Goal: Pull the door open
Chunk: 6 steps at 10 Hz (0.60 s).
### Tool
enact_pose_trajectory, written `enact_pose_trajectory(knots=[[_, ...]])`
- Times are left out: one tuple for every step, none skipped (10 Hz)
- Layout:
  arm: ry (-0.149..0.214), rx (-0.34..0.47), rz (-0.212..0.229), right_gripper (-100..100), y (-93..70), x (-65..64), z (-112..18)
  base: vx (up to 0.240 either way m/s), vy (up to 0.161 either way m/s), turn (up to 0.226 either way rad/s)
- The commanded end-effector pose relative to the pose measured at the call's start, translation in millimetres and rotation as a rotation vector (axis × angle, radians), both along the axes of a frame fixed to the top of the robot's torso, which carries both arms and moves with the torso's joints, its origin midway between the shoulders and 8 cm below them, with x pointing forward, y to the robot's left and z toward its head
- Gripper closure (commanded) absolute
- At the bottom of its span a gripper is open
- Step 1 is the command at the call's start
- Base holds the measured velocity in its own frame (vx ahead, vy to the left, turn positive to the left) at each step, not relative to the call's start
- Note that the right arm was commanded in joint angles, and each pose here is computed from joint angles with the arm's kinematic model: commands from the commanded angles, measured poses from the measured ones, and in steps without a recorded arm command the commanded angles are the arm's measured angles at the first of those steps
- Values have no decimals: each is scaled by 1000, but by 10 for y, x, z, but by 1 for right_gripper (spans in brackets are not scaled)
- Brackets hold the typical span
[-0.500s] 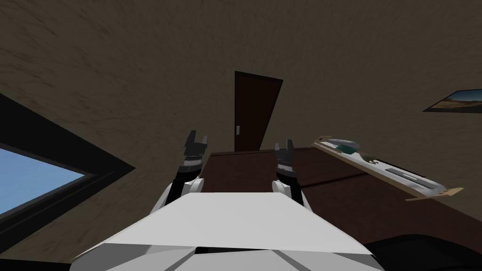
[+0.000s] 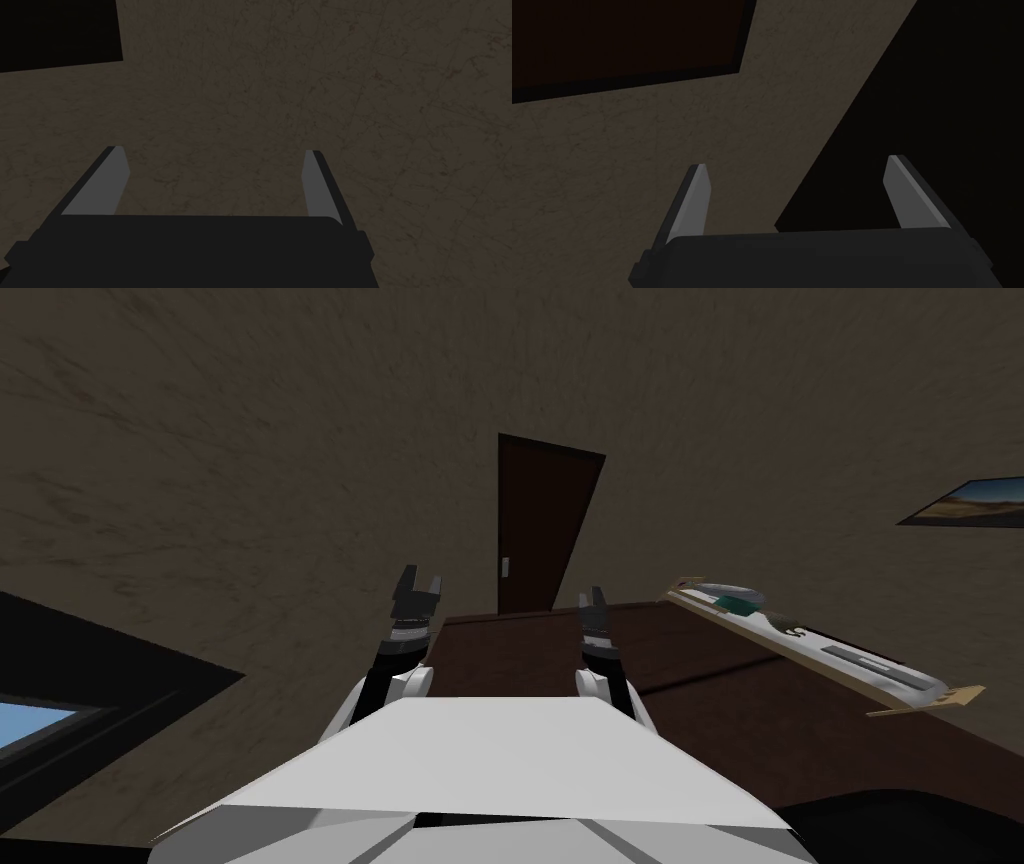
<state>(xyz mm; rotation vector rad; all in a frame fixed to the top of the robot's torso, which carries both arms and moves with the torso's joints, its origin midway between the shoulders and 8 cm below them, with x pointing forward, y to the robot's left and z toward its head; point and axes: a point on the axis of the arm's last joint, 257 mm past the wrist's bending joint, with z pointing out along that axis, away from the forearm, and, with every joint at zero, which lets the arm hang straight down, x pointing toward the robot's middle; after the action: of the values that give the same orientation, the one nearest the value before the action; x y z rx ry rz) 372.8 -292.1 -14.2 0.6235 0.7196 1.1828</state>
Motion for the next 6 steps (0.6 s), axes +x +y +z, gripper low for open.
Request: enact_pose_trajectory(knots=[[25,-50,-15,-100,36,85,-91,163,43,-37],[41,-84,-25,-100,60,142,-156,176,42,-43],[57,-118,-35,-100,85,198,-222,165,57,-36],[74,-156,-45,-100,111,259,-296,177,78,-42],[83,-176,-51,-100,124,291,-335,147,75,-30],[100,-215,-62,-100,151,354,-413,127,63,-36]])
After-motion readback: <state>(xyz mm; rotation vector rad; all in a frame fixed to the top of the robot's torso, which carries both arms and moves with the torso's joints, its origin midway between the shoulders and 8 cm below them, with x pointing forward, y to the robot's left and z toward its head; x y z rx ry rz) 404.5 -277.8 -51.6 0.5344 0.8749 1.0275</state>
